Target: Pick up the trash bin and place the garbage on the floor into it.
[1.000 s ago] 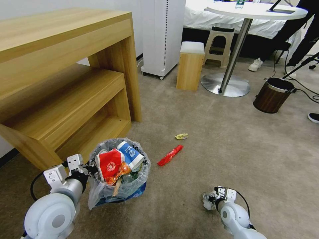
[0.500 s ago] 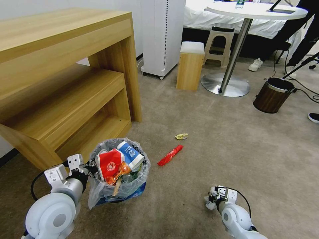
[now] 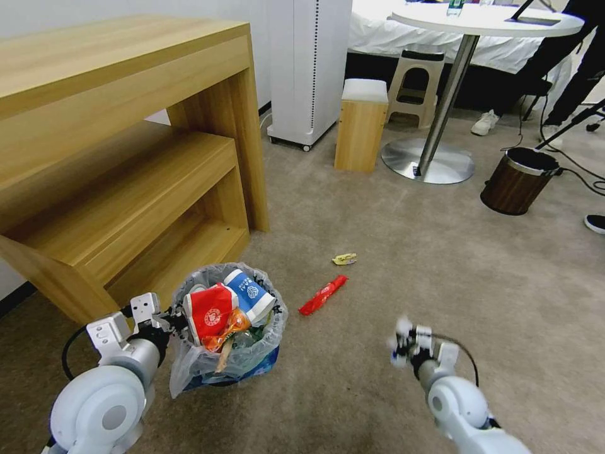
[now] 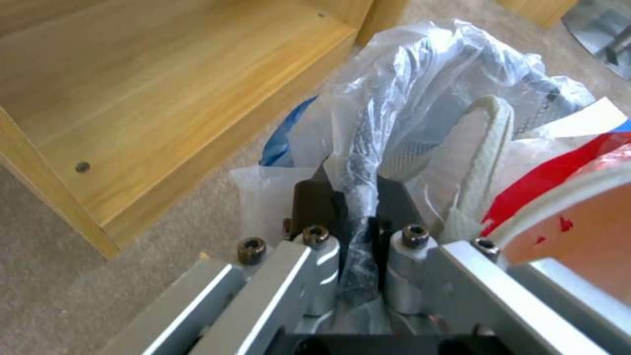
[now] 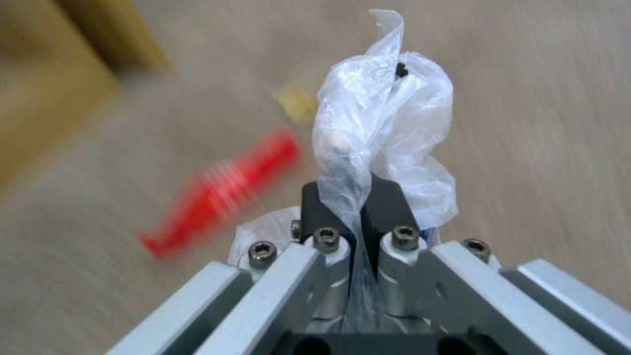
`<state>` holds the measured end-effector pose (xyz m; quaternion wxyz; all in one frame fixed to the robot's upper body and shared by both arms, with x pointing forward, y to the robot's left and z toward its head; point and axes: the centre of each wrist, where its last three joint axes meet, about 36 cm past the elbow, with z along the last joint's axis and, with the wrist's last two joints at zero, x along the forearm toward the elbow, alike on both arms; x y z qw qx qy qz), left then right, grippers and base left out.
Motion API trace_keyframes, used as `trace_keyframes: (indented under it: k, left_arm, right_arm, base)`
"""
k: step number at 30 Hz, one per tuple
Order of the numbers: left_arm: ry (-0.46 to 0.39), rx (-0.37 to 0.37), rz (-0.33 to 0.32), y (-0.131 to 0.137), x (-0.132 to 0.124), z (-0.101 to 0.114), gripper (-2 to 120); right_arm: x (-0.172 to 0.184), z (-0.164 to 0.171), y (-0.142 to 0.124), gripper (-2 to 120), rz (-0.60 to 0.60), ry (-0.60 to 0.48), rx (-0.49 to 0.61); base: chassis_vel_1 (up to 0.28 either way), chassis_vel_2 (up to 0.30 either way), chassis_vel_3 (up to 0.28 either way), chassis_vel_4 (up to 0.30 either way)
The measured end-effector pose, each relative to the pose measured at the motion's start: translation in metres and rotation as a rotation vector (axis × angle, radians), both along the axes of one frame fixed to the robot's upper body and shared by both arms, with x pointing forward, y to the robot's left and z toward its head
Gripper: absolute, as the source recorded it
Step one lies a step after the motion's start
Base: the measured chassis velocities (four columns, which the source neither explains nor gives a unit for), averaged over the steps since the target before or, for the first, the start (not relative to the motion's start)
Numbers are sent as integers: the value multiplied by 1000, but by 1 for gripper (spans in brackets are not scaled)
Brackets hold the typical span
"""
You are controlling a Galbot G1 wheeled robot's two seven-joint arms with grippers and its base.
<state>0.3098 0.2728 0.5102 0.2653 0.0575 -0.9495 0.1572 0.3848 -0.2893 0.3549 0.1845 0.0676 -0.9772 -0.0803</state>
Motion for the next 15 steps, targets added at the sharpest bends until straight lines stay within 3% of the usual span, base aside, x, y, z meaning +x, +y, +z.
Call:
trace_keyframes:
  k: [2,3,5,7,9,15]
  left_arm:
    - [15,-16,-11,-2,-2,0,3]
    - [15,-16,-11,-2,-2,0,3]
    - [27,-31,-21,-3,-4,0,3]
    - [31,-36,-23,-4,-4,0,3]
    - [42,-51,-30,-6,-5,1,3]
    - [56,-78,-53,-12,-10,4,3]
  right_arm:
    - [4,22,3,0,136,-158,45]
    - [4,22,3,0,136,-158,45]
    - [6,34,10,0,289,-303,113]
    - [8,38,13,0,337,-349,133]
    - [13,45,21,0,471,-471,193]
    - [23,52,32,0,652,-589,312]
  base:
    - [0,0,0,0]
    - [0,0,0,0]
    - [0,0,0,0]
    - [0,0,0,0]
    - [0,0,0,0]
    - [0,0,0,0]
